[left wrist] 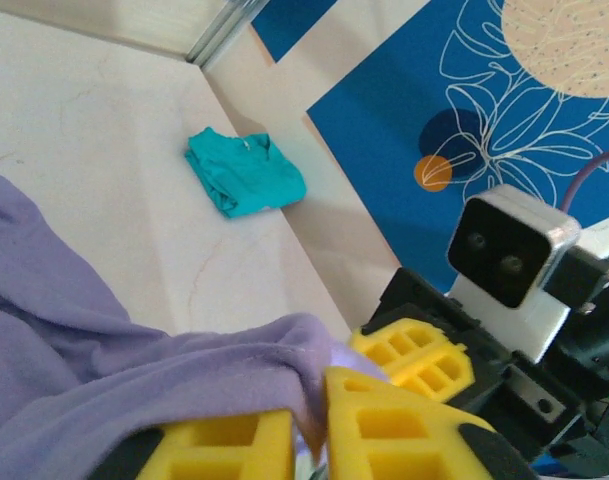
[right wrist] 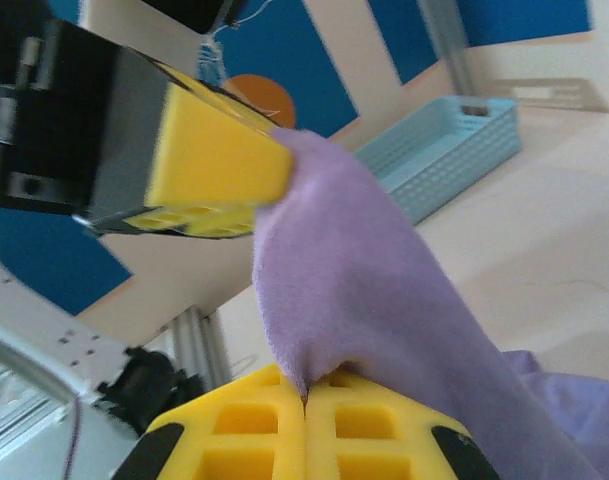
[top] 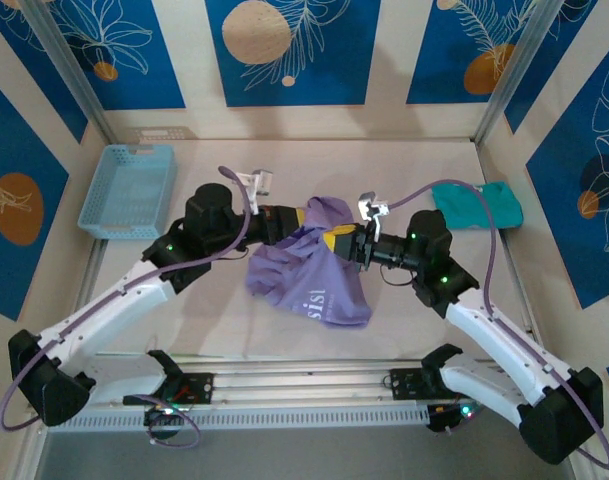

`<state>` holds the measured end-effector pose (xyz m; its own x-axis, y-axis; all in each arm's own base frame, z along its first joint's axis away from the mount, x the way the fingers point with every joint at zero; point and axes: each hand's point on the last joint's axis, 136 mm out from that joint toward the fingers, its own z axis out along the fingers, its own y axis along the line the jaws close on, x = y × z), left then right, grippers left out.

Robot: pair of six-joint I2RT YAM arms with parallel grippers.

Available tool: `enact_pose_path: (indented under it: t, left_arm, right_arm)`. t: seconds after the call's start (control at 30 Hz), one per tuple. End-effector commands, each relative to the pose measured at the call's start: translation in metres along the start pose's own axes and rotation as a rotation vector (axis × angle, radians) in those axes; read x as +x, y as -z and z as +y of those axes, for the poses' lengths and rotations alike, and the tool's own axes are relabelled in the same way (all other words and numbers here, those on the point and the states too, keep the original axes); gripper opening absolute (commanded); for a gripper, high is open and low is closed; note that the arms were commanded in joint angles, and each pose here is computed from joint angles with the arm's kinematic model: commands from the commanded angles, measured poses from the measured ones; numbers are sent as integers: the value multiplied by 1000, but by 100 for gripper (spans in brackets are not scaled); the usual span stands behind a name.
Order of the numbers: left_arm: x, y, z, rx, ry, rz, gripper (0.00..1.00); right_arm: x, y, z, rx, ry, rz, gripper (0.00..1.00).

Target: Fold the inside-out t-shirt

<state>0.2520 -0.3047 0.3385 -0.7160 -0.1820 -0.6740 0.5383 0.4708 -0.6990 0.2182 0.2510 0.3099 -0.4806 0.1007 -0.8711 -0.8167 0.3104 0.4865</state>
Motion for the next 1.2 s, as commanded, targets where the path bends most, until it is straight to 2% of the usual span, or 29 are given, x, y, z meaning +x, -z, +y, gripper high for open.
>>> enact_pose_path:
  t: [0.0, 0.23, 0.4, 0.53, 0.63, 0.73, 0.93, 1.17]
  left_arm:
    - [7, 2, 2, -1, -83, 47, 24]
    - [19, 15, 12, -24, -154, 100, 42]
    - [27, 30, 35, -58, -119, 121, 51]
    - [40, 39, 27, 22, -139, 148, 58]
    - [48, 45, 13, 113, -182, 157, 59]
    - [55, 46, 11, 120, -238, 177, 60]
    - [66, 33, 16, 33, -389, 257, 59]
    - [72, 17, 26, -43, -439, 311, 50]
  right_arm:
    - [-3, 1, 24, -174, -35, 23, 0]
    - [-4, -3, 23, -215, -57, 44, 0]
    - [-4, 0, 25, -234, -65, 58, 0]
    - [-7, -2, 21, -223, -95, 58, 0]
    - [-11, -4, 18, -211, -122, 60, 0]
    - [-12, -6, 16, -204, -138, 60, 0]
    - [-14, -7, 14, -199, -152, 61, 0]
    - [-13, -7, 14, -194, -152, 64, 0]
